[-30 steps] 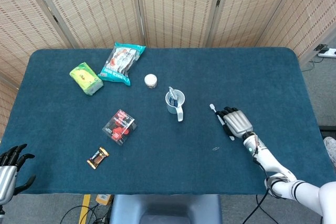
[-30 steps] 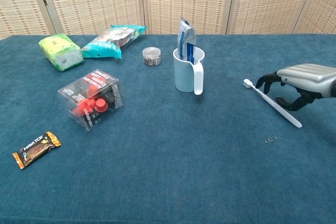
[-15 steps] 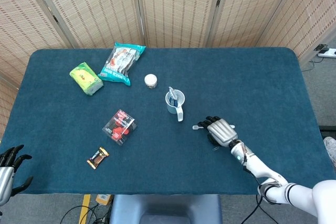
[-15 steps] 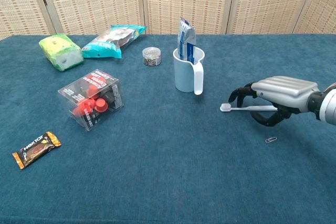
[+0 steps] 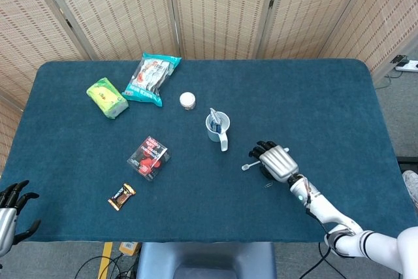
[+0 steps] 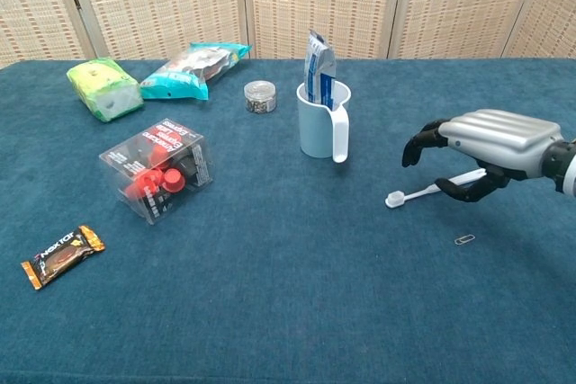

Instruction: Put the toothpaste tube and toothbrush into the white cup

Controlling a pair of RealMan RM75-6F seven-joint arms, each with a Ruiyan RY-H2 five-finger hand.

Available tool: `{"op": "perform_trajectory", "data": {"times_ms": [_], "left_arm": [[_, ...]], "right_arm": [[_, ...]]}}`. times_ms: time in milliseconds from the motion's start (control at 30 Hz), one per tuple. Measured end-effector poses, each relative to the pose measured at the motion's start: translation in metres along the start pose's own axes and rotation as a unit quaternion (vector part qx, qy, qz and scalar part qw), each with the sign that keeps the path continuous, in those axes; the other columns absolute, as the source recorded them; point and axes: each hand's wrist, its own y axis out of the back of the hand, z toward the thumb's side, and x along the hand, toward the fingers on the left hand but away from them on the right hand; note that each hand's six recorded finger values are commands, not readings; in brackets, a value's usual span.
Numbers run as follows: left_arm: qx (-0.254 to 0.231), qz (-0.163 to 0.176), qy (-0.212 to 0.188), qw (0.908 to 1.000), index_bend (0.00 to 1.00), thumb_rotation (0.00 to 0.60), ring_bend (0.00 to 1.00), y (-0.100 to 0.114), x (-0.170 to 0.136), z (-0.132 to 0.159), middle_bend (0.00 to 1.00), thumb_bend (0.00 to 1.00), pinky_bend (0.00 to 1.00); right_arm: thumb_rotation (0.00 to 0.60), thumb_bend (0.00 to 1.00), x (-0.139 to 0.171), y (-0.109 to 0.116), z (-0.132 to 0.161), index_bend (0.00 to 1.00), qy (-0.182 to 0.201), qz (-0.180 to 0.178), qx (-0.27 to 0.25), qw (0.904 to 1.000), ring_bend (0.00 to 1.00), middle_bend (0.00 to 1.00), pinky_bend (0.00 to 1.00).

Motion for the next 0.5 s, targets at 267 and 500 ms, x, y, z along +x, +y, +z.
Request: {"op": "perform_trajectory", "data": {"times_ms": [267, 500], "left_arm": [[-0.001, -0.001, 0.001, 1.0, 0.35, 0.6, 0.12, 0.0, -0.001, -0.001, 0.14, 0.31, 0.19], [-0.001, -0.004, 0.003, 1.0, 0.35, 0.6, 0.12, -0.002, -0.002, -0.002, 0.14, 0.31, 0.19]], "right_arm": [[0.6, 0.35, -0.007, -0.001, -0.011, 0.42, -0.025, -0.01, 0.056, 0.9981, 0.14, 0.3, 0.25], [0.6, 0.35, -0.012, -0.009, -0.019, 0.43, -0.037, -0.012, 0.088, 0.9954, 0.14, 0.3, 0.25]]}}
